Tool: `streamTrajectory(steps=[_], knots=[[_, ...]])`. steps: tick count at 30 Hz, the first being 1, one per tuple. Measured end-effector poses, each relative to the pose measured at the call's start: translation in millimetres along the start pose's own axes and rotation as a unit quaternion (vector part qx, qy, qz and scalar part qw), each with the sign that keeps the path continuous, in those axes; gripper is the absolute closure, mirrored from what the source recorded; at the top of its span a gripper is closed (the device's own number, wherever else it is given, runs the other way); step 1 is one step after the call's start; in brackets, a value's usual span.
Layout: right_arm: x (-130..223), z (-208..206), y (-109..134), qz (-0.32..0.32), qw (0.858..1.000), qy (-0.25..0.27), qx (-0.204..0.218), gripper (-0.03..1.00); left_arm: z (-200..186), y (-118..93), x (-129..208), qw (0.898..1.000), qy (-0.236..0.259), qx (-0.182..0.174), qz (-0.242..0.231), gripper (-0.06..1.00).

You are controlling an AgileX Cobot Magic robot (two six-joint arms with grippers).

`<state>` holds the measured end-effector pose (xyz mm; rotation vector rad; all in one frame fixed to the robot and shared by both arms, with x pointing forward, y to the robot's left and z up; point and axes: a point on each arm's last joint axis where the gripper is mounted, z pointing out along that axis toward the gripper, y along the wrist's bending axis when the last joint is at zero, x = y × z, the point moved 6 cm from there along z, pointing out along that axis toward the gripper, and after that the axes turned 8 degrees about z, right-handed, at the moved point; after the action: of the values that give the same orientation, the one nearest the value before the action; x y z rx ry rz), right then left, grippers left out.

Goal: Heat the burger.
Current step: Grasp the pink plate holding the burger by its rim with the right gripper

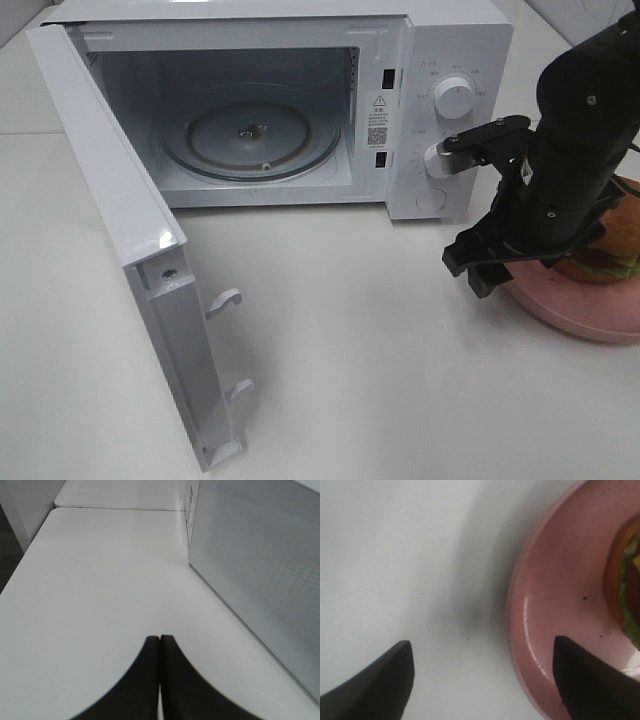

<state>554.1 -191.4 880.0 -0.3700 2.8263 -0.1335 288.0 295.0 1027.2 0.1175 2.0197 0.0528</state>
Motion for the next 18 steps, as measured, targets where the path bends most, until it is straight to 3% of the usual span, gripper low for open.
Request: streamTrajectory(steps=[18], knots=[[7,56,1,-0.014,0.999,0.049,0.001,0.24,0,0,0,1.000,0.000,0.000,0.000,0.94]])
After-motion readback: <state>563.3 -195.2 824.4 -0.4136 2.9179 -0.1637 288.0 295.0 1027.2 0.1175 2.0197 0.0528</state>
